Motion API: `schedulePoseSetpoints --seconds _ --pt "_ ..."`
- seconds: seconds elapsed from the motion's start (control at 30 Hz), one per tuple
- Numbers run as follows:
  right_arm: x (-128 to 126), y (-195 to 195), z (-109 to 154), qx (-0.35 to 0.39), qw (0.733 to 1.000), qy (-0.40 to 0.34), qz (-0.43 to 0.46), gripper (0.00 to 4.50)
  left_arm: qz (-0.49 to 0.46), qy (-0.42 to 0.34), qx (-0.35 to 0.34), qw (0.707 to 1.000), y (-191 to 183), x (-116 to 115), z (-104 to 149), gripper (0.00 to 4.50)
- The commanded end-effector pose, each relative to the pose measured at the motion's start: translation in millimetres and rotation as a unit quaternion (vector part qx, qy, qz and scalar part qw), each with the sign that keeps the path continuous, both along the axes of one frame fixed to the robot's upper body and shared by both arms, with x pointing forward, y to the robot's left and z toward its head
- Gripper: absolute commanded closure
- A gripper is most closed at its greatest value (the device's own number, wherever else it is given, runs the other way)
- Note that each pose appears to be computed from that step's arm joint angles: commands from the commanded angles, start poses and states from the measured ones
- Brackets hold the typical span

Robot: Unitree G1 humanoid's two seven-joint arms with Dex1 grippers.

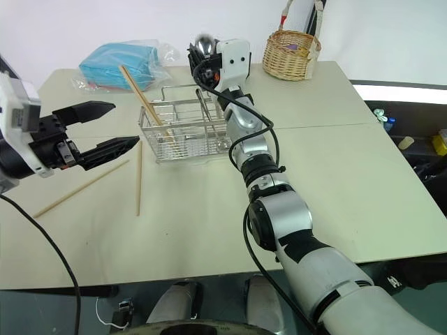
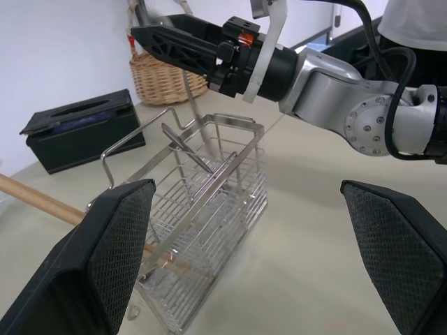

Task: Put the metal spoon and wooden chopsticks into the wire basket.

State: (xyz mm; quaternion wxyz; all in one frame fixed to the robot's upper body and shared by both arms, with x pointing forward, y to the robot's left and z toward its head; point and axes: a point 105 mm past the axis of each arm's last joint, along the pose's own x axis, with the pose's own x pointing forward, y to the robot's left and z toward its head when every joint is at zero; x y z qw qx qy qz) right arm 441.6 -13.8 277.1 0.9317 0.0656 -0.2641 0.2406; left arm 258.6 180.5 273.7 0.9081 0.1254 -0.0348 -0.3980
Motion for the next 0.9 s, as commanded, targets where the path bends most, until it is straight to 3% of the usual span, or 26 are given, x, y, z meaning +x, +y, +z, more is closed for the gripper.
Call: schedulePoseSetpoints --seconds 0.03,0.37,0.47,0.6,0.8,0.9 --pt "-6.9 -2.8 27.9 0.010 0.999 -0.047 -0.002 0.07 0.007 -0.029 0.004 1.000 2.7 -3.1 13.6 0.00" --pt "-14.9 -31.0 48.0 0.003 0.997 -0.077 -0.014 0.07 0.011 -0.033 -0.011 0.999 3.2 9.0 11.6 0.00" --pt "-27.2 -42.9 64.2 -0.004 0.996 -0.083 0.015 0.07 0.032 -0.027 -0.020 0.999 12.4 15.6 7.8 0.00" --pt "-64.1 -66.1 81.7 -0.060 0.990 -0.082 0.095 0.07 0.056 -0.021 -0.011 0.998 29.0 21.0 2.9 0.00" --pt "-100.8 -98.0 70.2 -0.147 0.978 -0.016 0.144 0.07 0.093 0.008 0.025 0.995 65.4 32.2 -11.1 0.00" --pt "-125.6 -105.6 42.7 -0.218 0.958 0.024 0.187 0.07 0.105 0.033 0.061 0.992 85.7 37.4 -23.8 0.00"
